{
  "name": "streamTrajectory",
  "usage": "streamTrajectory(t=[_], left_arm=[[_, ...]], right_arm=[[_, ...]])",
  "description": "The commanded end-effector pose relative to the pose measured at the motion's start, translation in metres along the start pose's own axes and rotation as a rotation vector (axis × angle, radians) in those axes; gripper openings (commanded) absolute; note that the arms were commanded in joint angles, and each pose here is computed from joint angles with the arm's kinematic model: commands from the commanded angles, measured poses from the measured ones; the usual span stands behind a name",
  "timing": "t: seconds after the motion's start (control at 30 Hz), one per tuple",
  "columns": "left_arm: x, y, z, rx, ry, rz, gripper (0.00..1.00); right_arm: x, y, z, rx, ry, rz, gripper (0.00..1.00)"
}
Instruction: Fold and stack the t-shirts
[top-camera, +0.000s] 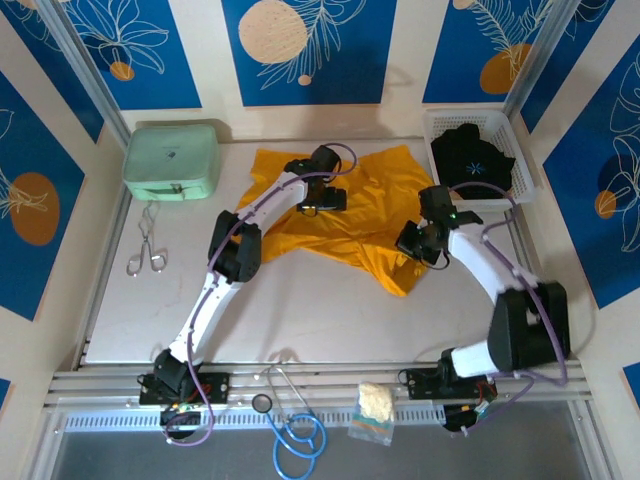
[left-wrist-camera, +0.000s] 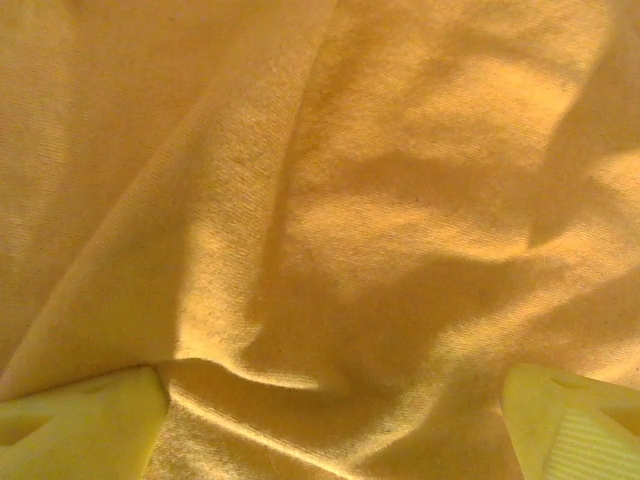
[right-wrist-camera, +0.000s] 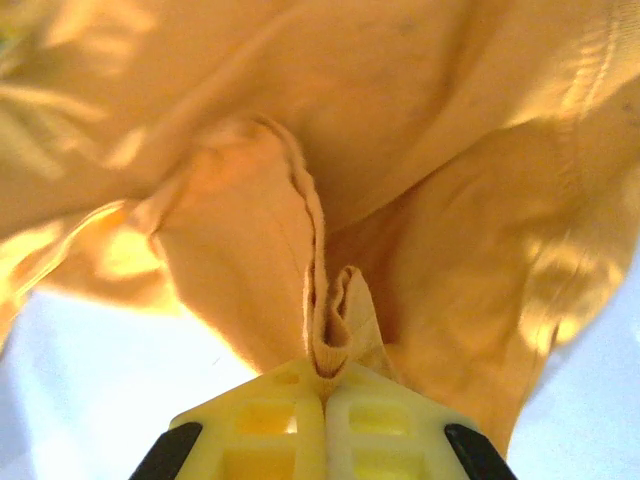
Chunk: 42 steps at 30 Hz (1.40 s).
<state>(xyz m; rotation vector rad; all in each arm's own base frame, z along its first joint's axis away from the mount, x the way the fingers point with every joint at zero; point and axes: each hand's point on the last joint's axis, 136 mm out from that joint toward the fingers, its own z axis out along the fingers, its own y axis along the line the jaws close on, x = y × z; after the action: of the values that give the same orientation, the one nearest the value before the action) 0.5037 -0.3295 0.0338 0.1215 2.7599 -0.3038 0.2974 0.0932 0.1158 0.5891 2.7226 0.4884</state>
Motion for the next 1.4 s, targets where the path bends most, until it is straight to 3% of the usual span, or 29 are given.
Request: streamTrajectory(t=[0.0, 0.23, 0.4, 0.53, 0.67, 0.8, 0.87, 1.0, 1.1, 1.2, 1.37], left_arm=[[0.028, 0.039, 0.031, -0.108, 0.114, -0.046, 0.89], [0.026, 0.041, 0.029, -0.106, 0.113, -0.051, 0.89], [0.025, 0.039, 0.027, -0.098, 0.111, -0.044, 0.89], [0.017, 0.033, 0.018, -0.072, 0.085, -0.036, 0.90], [0.005, 0.019, -0.006, -0.025, 0.047, -0.014, 0.93], [-0.008, 0.004, -0.056, 0.024, -0.019, 0.030, 0.97], [-0.011, 0.003, -0.087, 0.030, -0.059, 0.042, 0.98], [-0.004, 0.022, -0.147, -0.029, -0.124, 0.060, 0.99], [0.016, 0.051, -0.173, -0.119, -0.136, 0.061, 0.99], [0.047, 0.090, -0.169, -0.216, -0.079, 0.024, 0.94], [0.091, 0.145, -0.118, -0.243, 0.020, -0.131, 0.84]], right_arm=[[0.053, -0.011, -0.026, 0.036, 0.070, -0.057, 0.00], [0.167, -0.018, -0.042, -0.085, 0.283, -0.052, 0.00], [0.219, -0.007, -0.046, -0.229, 0.421, -0.060, 0.00], [0.235, 0.016, -0.060, -0.354, 0.493, -0.142, 0.16], [0.219, 0.017, -0.069, -0.286, 0.443, -0.201, 0.41], [0.185, 0.019, -0.070, -0.238, 0.361, -0.180, 0.48], [0.162, 0.021, -0.066, -0.252, 0.317, -0.119, 0.45], [0.103, 0.013, -0.041, -0.272, 0.226, 0.041, 0.27], [0.068, 0.006, -0.016, -0.249, 0.207, 0.110, 0.16], [0.044, 0.005, 0.009, -0.198, 0.213, 0.120, 0.11], [0.030, 0.006, 0.042, -0.143, 0.252, 0.138, 0.03]])
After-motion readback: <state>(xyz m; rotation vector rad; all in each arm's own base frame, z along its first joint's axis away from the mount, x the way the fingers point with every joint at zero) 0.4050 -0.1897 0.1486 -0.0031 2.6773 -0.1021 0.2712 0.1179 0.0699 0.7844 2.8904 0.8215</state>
